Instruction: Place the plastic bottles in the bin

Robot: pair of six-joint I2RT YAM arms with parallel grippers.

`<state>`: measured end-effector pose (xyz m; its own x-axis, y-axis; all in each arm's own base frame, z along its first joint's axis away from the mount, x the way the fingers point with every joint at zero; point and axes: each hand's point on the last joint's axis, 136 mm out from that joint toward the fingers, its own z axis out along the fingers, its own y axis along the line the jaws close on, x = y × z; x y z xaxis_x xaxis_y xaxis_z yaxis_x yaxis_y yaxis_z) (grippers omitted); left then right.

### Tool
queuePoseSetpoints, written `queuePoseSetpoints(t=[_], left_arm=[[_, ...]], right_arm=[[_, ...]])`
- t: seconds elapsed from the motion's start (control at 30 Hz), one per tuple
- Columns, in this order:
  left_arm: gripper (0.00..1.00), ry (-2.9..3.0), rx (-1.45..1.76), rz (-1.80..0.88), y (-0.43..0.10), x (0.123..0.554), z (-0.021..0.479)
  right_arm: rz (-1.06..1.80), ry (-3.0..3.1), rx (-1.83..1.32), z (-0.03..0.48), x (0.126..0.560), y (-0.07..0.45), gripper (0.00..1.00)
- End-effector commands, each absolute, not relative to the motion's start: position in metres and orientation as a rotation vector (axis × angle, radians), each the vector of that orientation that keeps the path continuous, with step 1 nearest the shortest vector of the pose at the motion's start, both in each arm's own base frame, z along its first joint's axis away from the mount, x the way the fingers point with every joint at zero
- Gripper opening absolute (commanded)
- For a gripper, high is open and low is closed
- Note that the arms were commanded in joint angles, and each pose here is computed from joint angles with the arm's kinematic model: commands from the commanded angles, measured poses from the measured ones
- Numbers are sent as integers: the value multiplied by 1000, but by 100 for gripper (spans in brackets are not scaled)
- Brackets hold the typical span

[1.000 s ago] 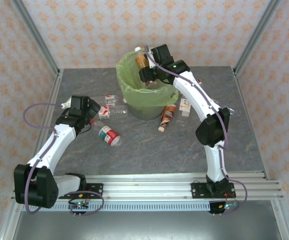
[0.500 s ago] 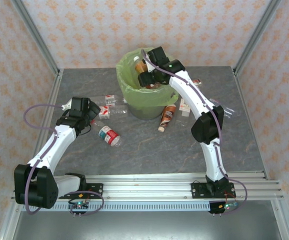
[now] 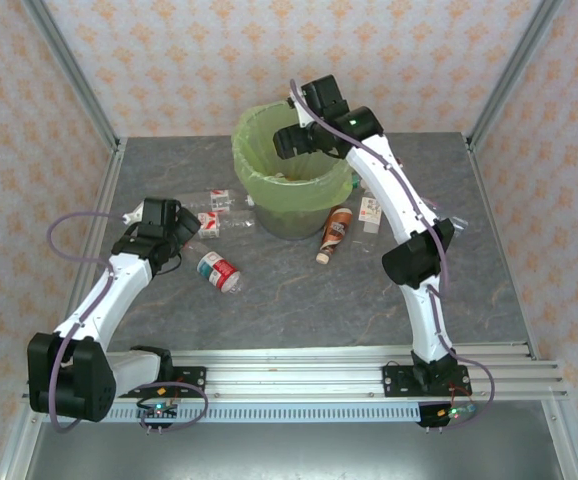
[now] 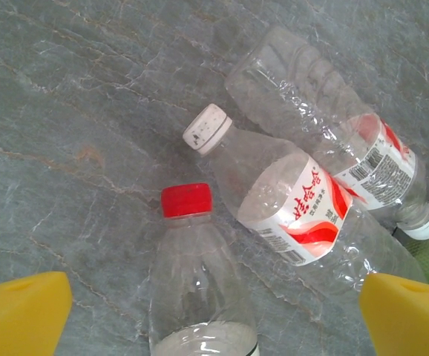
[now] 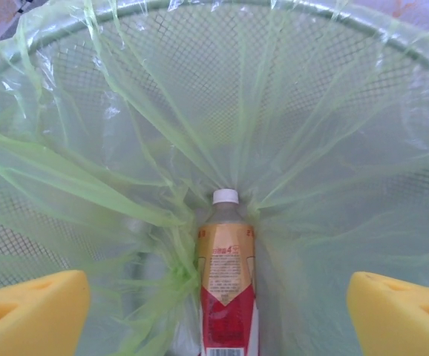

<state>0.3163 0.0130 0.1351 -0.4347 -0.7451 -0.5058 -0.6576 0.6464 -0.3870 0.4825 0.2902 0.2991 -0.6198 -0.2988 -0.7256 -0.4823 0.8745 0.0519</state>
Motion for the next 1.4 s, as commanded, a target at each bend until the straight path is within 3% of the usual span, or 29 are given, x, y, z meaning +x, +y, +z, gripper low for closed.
queuePoseSetpoints(t=[0.0,0.13,0.6,0.9,1.37], left_arm=[[100,2224,-1078,-122,16,302,132],[100,2246,-1098,-114,13,292,124],[100,2374,-1145,-177,-21,276,86],[100,2503,-1111,-130,-57,275,66],[96,2483,-1133,-173,-73,286,40]], right_arm=[[259,2247,-533,328,470,277,93],[213,2211,-495,346,463,262,99],[331,1775,-201,399,405,206,99],[390,1565,57,382,375,161,99],[333,1589,91,367,350,136,99]])
